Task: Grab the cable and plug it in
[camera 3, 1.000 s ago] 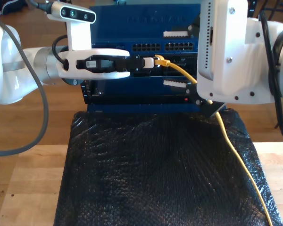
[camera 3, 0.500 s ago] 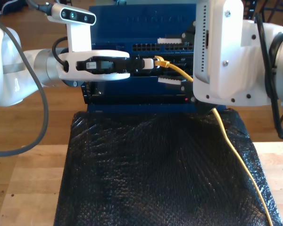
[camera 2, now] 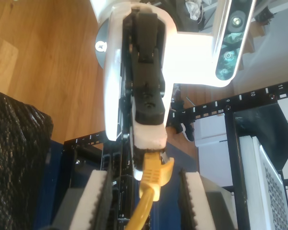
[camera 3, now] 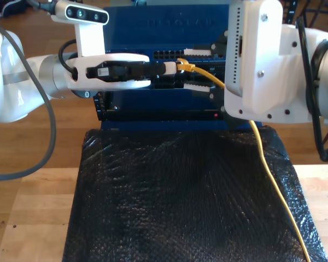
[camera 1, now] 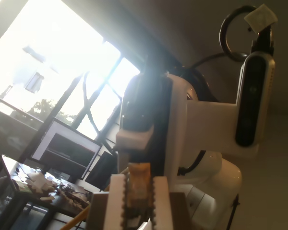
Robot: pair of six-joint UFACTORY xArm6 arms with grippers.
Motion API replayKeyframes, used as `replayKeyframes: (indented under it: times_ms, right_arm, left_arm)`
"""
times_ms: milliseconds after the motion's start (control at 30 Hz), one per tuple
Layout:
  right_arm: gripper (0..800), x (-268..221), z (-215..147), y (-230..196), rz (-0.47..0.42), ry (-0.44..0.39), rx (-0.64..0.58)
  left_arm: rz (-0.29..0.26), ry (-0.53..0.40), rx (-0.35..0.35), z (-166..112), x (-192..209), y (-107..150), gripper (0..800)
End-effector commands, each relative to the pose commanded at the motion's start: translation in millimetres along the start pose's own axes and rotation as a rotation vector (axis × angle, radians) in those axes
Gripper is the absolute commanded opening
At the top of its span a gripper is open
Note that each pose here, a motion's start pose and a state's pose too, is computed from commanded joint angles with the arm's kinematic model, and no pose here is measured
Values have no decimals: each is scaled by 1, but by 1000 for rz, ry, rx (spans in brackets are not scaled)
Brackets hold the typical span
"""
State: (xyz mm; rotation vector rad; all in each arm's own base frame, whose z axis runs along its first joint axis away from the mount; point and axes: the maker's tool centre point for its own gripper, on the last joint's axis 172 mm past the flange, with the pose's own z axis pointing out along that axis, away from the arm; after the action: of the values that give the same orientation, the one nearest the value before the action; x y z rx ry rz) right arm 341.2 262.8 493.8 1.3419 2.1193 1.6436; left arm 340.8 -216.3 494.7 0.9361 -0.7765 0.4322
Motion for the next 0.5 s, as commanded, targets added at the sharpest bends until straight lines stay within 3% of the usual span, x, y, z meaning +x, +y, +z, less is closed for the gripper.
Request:
replayKeyframes:
  times_ms: [500]
  right_arm:
    - [350, 9, 0, -1, -11, 19, 3]
  left_arm:
    - [-45, 10, -4, -2, -3, -3, 21]
